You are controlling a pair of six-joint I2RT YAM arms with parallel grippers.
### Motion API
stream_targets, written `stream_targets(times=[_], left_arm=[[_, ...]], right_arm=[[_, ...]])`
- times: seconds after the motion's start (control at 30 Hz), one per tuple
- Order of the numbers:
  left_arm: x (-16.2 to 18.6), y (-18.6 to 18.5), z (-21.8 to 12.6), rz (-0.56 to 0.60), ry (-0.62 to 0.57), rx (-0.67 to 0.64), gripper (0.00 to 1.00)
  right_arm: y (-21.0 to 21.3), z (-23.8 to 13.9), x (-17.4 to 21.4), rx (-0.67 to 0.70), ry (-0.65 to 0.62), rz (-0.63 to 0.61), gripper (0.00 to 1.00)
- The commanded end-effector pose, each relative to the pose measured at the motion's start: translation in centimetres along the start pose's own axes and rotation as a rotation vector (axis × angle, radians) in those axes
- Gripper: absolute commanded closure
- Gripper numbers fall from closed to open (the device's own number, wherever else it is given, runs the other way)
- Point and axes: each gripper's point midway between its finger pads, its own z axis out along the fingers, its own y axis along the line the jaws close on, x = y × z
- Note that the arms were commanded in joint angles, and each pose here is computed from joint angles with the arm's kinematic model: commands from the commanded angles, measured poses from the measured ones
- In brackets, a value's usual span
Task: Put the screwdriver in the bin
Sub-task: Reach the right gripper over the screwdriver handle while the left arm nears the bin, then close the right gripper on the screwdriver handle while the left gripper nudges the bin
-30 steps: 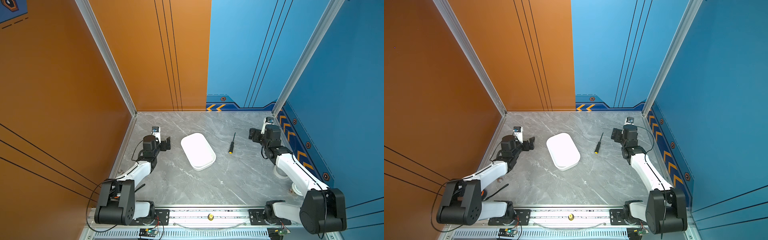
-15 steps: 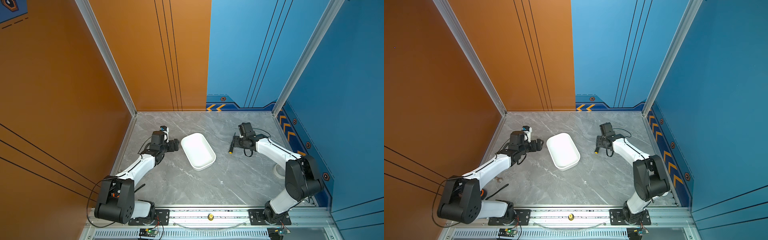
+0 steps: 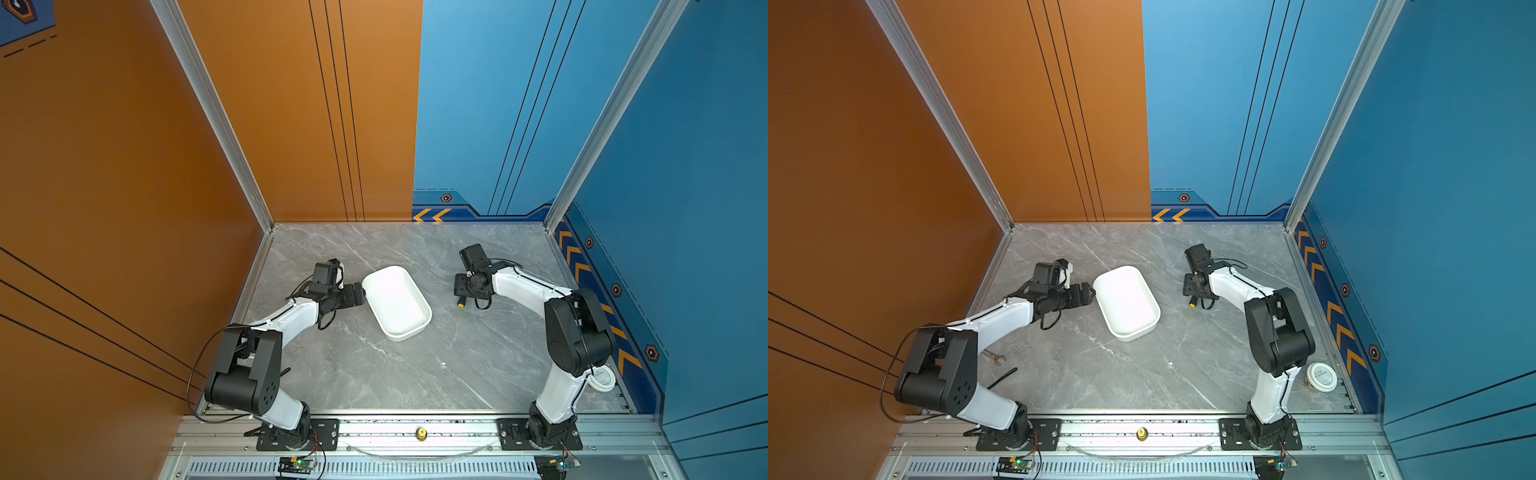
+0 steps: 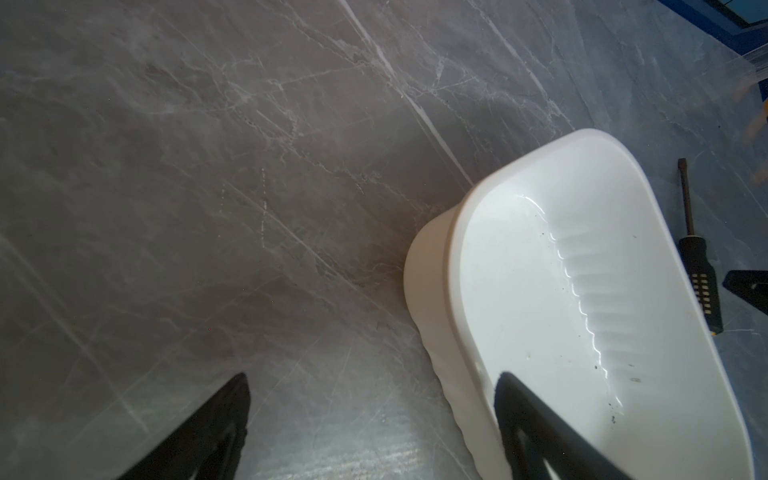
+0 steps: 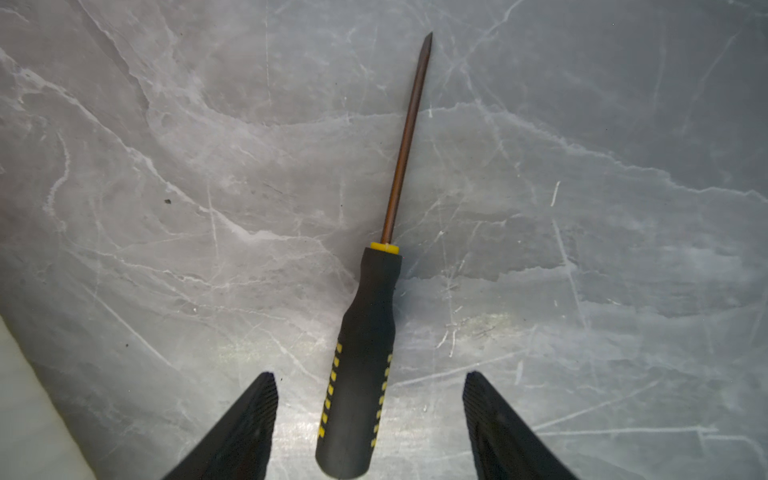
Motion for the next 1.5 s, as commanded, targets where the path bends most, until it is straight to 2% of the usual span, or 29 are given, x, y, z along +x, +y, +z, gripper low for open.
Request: stream_targets(times=[0.0,0.2,0.53,0.57,0.73,0.93,1.47], left_arm=[[-0.2,-1.0,0.6,-0.045,0.028,0.055,0.07],[-0.3,-0.7,1.2,-0.091,0.025,0.047,0.12],[-0.8,-1.3,-0.5,-0.089,-0.006,0.056,0.12],[-0.7,-1.4,-0.2,-0.093,0.0,0.066,0.18],[-0.5,-2.2,1.0,-0.126,0.013,0.114,0.3],[-1.2,-3.5,1.5,-0.144,-0.019,0.196,0.36],[-1.2,-7.7,5.0,-0.141,0.003,0.336,0.39]], right_arm=[[-0.3,0.3,-0.1,0.042,0.016,0.013,0.31],[-0.1,1.4,0.2,0.046,0.04,0.01,0.38],[-0.1,2.3,0.7,0.053,0.066,0.007,0.42],[-0.1,2.4,0.7,0.053,0.069,0.006,0.43],[-0.2,2.4,1.0,0.054,0.075,0.006,0.44],[-0.5,2.5,0.9,0.066,0.074,-0.003,0.45],[-1.2,2.9,1.1,0.078,0.087,0.01,0.48]])
